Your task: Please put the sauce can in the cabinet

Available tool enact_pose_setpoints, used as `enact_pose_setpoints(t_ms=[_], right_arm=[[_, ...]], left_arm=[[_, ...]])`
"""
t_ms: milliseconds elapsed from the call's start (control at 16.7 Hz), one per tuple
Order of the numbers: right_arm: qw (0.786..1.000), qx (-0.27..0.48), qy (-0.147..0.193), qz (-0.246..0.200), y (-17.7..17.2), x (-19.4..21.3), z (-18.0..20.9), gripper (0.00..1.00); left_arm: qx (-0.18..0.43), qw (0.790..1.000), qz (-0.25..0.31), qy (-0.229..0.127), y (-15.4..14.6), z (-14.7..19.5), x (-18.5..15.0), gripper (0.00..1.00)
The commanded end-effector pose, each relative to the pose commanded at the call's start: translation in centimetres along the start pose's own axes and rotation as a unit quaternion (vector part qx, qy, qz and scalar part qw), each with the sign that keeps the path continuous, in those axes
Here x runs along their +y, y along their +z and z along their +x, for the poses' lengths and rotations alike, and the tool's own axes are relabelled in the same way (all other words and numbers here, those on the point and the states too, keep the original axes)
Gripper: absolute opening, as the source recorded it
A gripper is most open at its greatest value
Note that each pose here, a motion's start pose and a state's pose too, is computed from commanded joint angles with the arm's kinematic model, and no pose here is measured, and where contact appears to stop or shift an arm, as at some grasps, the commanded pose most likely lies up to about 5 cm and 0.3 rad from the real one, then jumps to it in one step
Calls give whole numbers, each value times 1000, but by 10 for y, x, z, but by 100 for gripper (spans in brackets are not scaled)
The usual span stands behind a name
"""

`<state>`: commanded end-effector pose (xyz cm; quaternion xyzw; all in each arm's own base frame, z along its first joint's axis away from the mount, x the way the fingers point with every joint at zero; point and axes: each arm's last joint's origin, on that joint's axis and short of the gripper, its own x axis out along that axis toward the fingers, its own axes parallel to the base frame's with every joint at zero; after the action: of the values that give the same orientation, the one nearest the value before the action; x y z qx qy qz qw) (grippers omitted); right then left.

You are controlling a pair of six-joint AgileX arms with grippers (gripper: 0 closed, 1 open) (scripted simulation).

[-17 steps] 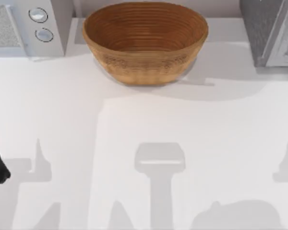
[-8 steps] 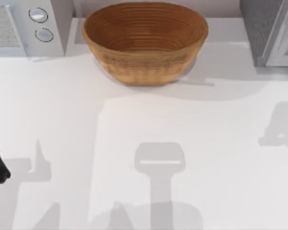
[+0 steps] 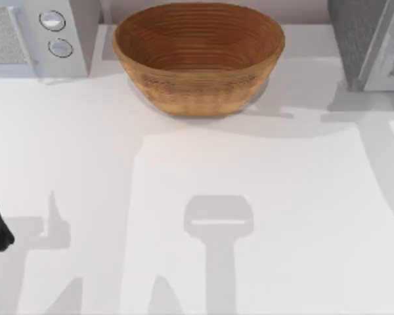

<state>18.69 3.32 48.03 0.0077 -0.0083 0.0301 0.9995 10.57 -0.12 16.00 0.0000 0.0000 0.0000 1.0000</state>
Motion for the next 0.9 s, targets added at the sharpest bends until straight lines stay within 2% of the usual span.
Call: enact_pose_setpoints(t_ms=[120,300,480,900], right_arm=[[1000,-7,-4,0,26,5,17,0],[1000,-3,-17,-3,45,10,43,0],[1000,8,-29,-7,49,11,59,0],[999,9,-30,-6,49,11,64,0]], left_arm=[[0,1000,0,0,0,0,0,100],[0,1000,0,0,0,0,0,100],[0,1000,0,0,0,0,0,100],[0,1000,0,0,0,0,0,100]])
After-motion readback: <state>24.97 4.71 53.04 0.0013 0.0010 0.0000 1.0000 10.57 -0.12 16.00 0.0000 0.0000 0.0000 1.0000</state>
